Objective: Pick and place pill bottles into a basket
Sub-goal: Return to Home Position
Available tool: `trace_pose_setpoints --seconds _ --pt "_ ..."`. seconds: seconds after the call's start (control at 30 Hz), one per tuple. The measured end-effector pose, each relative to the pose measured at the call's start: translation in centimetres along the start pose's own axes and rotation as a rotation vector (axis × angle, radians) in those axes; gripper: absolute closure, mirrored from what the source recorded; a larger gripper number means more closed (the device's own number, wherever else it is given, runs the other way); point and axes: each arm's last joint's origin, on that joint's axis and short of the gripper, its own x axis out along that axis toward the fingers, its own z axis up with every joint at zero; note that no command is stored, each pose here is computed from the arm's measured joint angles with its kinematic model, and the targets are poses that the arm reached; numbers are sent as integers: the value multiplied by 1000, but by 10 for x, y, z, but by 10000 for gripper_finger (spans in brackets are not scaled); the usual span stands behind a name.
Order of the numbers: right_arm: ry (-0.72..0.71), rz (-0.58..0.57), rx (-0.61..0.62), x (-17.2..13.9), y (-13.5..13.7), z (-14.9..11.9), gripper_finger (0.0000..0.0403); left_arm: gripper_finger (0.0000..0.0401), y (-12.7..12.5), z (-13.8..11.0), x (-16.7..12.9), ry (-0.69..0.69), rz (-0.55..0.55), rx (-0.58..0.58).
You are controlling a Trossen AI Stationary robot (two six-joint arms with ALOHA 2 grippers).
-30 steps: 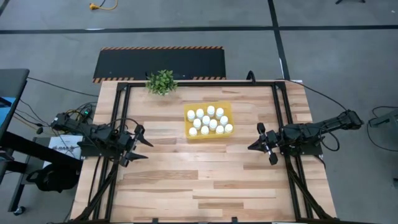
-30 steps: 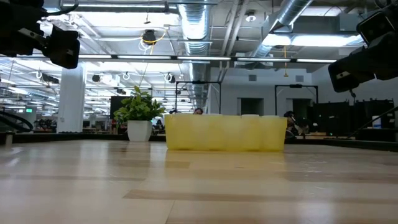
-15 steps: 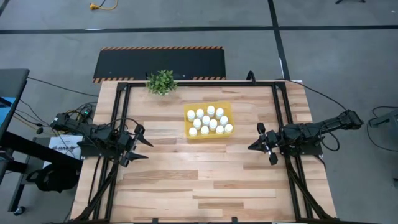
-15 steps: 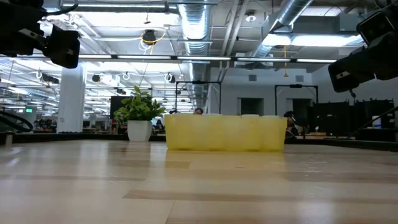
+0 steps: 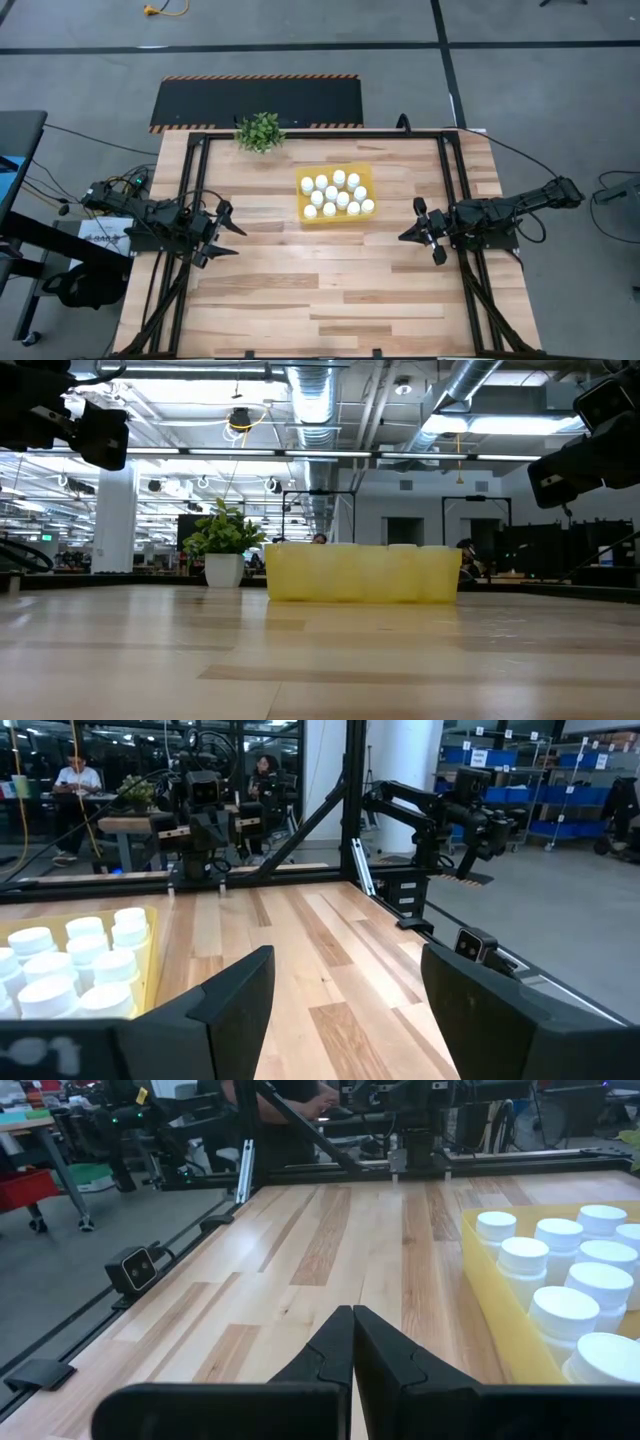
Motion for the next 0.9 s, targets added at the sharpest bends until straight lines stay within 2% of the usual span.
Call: trace_pose_setpoints --seconds 0.9 --pt "0 0 0 0 0 0 401 160 0 0 0 0 -1 4"
